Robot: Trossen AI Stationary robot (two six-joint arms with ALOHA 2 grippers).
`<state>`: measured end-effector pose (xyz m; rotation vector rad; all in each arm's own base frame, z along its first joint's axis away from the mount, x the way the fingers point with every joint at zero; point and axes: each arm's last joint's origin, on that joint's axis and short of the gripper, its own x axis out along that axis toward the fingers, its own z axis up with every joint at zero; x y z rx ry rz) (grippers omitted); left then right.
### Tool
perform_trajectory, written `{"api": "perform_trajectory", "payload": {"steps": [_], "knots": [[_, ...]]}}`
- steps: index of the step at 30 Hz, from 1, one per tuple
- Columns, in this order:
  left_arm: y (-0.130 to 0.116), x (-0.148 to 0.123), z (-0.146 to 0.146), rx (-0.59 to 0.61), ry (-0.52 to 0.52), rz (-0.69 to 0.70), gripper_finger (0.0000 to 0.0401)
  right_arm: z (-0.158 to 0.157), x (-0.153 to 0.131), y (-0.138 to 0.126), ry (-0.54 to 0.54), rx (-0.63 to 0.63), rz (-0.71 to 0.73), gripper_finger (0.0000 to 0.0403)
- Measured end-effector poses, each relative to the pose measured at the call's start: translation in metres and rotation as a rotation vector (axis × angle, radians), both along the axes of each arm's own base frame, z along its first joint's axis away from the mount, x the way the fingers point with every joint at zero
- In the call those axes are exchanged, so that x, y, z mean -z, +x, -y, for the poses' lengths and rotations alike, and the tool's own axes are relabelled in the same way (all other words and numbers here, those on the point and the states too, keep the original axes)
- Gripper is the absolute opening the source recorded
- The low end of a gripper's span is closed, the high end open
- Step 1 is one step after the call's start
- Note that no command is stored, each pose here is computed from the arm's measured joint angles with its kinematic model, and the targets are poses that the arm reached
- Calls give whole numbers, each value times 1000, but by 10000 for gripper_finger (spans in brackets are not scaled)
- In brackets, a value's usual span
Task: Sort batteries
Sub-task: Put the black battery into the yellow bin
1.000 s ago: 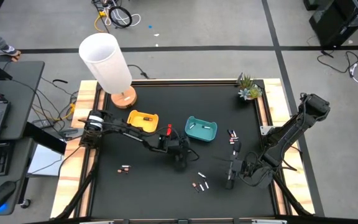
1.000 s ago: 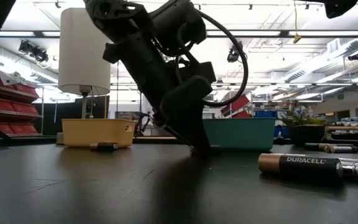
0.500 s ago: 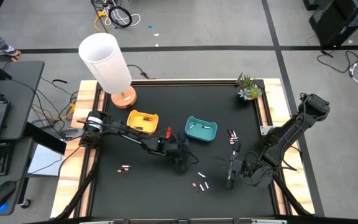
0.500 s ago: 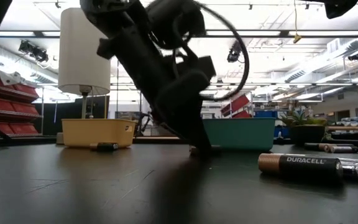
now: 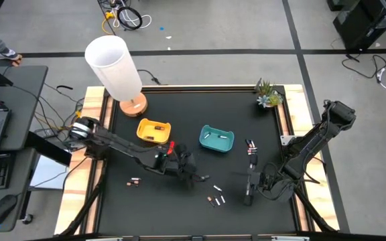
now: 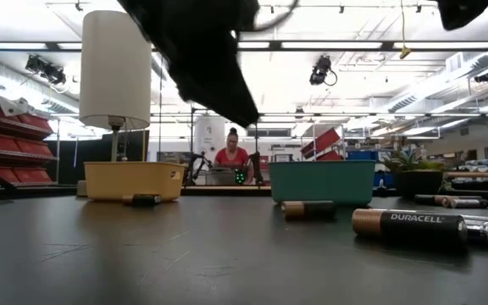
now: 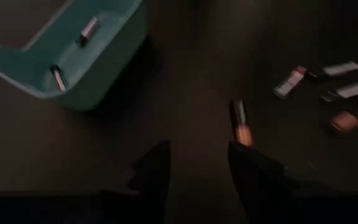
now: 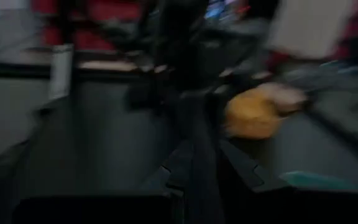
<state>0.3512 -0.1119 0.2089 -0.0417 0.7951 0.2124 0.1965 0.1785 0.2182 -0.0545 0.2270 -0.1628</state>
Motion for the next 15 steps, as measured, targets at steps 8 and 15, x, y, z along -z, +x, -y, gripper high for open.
{"api": "perform_trajectory", "payload": {"steps": [8,15], "knots": [[-47,0,23,-99,-22,-243,176,-9,37,6,58,-51,-149,57],[-76,6,48,-128,-114,-409,176,2,41,25,-32,-2,-127,57]]}}
